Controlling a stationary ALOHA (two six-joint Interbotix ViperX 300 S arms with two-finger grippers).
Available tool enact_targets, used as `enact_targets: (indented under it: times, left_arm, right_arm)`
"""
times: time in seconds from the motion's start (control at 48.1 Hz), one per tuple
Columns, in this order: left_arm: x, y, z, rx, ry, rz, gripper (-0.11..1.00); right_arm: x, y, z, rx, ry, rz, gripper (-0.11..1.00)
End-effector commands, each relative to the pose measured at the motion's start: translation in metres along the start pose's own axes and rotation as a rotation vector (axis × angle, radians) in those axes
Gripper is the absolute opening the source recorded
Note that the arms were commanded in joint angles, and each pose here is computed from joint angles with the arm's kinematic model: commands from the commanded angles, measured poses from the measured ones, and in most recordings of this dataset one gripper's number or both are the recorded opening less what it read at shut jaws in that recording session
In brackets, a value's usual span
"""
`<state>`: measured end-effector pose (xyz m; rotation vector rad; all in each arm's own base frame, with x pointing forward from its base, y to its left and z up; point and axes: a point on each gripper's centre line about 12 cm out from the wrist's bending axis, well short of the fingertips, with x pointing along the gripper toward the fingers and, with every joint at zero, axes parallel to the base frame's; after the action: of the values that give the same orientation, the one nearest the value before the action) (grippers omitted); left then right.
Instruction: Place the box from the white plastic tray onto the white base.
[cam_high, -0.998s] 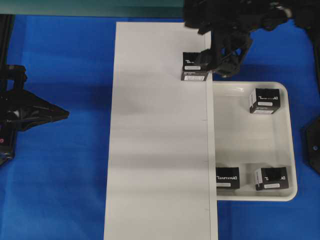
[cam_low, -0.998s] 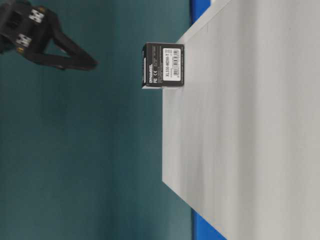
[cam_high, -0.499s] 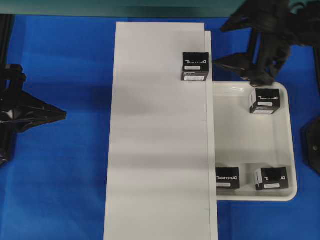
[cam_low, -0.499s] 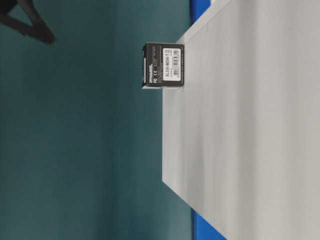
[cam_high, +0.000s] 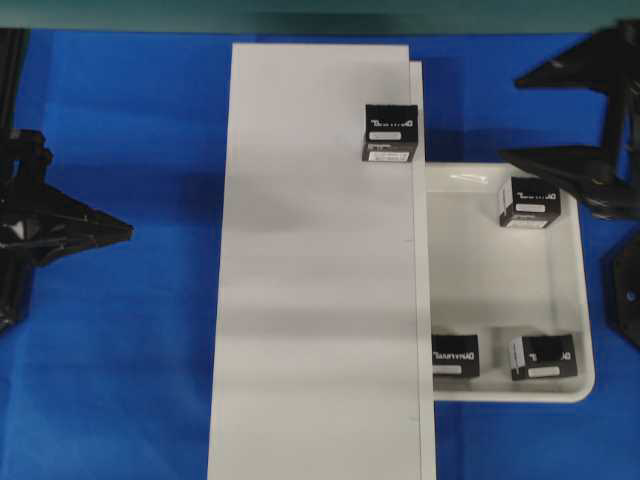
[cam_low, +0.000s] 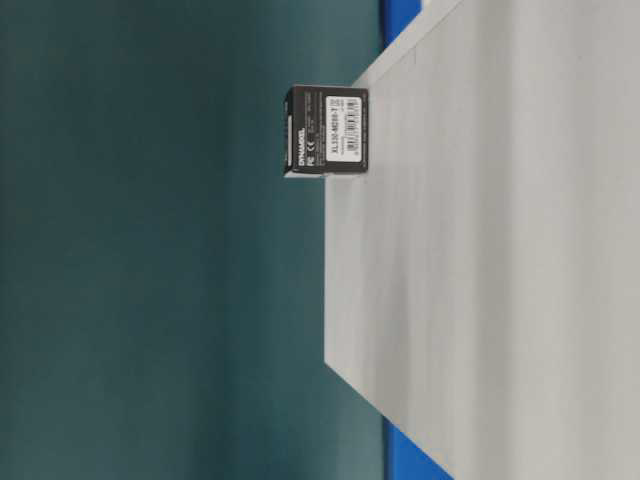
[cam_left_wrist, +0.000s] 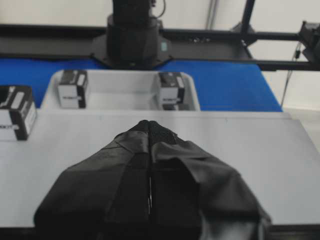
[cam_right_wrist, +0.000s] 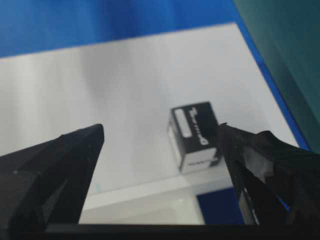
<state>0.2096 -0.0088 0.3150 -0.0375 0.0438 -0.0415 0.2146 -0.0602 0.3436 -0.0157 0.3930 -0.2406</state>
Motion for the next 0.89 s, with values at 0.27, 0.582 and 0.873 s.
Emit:
enact_targets:
  times: [0.27, 0.582, 0.873]
  left_arm:
    - [0.003, -0.004, 0.007, -0.038, -0.008, -0.016, -0.07]
    - [0.004, -0.003, 0.005, -0.042, 0.015, -0.014, -0.07]
    - [0.002, -0.003, 0.007, -0.047, 0.004, -0.015, -0.07]
  right_arm:
    - [-0.030, 0.021, -0.012, -0.002, -0.089, 0.087, 0.99]
    - [-0.028, 0.026, -0.023, 0.014, -0.066, 0.111, 0.99]
    - [-0.034, 0.029, -0.026, 0.008, -0.080, 0.129, 0.99]
